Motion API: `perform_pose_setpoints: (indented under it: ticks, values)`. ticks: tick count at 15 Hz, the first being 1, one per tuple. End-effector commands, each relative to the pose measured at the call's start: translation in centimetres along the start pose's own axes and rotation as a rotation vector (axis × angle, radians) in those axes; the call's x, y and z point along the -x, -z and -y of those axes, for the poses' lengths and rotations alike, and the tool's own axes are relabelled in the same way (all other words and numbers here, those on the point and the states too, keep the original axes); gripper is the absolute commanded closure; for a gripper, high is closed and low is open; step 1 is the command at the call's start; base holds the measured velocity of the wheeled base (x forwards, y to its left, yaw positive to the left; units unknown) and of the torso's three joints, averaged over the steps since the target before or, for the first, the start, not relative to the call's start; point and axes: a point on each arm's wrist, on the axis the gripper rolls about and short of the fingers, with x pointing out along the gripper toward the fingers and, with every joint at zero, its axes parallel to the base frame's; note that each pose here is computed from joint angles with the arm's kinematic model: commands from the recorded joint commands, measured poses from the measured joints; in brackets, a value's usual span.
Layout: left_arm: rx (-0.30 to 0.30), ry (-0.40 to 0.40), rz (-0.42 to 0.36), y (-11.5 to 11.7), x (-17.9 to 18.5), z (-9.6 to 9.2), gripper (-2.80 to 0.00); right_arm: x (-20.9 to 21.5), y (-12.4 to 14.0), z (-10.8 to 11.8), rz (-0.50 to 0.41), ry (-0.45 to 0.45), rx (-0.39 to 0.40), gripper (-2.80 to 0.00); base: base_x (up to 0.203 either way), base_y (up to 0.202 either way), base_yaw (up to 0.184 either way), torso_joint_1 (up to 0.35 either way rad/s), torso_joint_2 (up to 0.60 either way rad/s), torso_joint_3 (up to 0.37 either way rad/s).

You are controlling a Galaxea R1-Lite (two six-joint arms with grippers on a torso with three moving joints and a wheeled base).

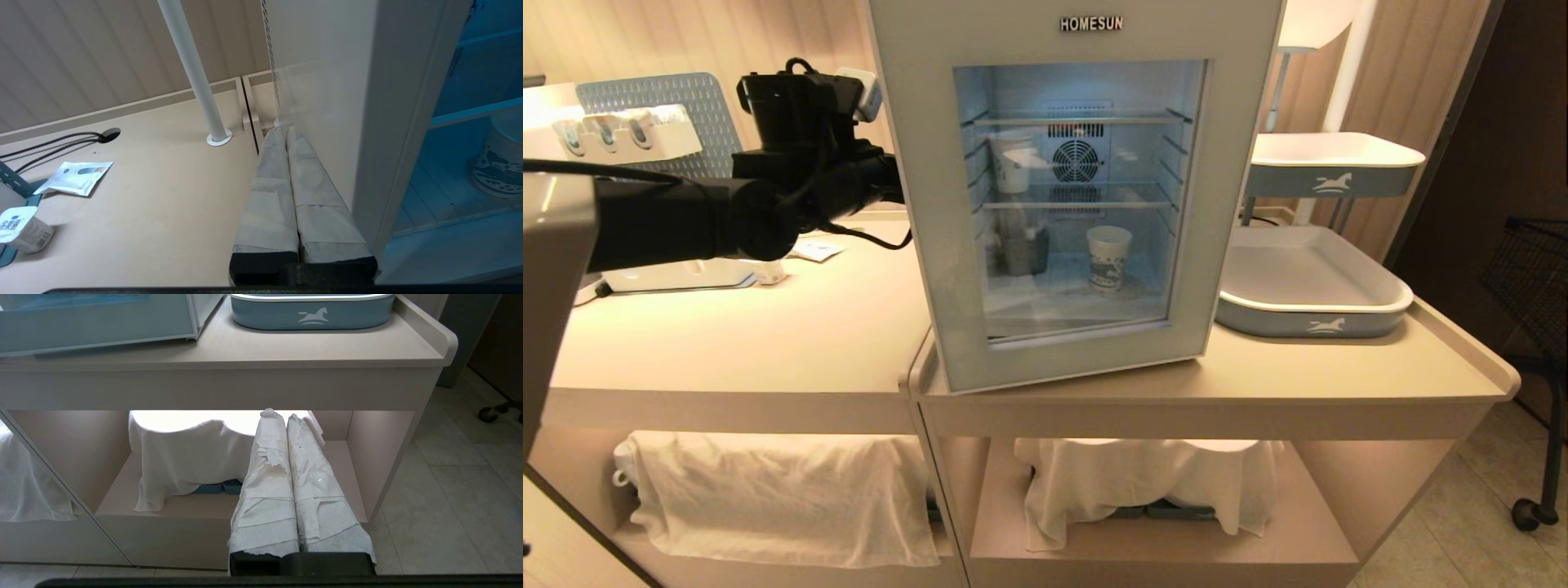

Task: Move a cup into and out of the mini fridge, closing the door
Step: Open the freezer door

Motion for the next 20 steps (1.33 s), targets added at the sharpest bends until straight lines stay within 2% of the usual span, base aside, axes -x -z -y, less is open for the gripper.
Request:
perform_pose_setpoints:
  ticks: [1,4,7,12,16,20]
  values:
    - [0.004,0.007,0.000,0.1,-0.2,0.3,0.00,0.0,0.0,0.0,0.000,-0.001,0.001,0.00,0.000,0.000,0.000,0.000,0.00,0.000]
    - [0.076,0.026,0.002,-0.6,0.5,1.1,0.00,0.0,0.0,0.0,0.000,-0.002,0.000,0.00,0.000,0.000,0.000,0.000,0.00,0.000]
    - [0.176,0.049,-0.014,-1.7,1.9,1.7,0.00,0.0,0.0,0.0,0.000,-0.001,0.001,0.00,0.000,0.000,0.000,0.000,0.00,0.000]
    - [0.293,0.103,-0.053,-3.3,5.7,3.0,0.00,0.0,0.0,0.0,0.000,-0.002,0.000,0.00,0.000,0.000,0.000,0.000,0.00,0.000]
    - [0.419,0.202,-0.077,-5.0,9.6,6.0,0.00,0.0,0.0,0.0,0.000,-0.001,0.001,0.00,0.000,0.000,0.000,0.000,0.00,0.000]
    - [0.474,0.342,-0.061,-7.3,13.1,10.7,0.00,0.0,0.0,0.0,0.000,-0.002,0.000,0.00,0.000,0.000,0.000,0.000,0.00,0.000]
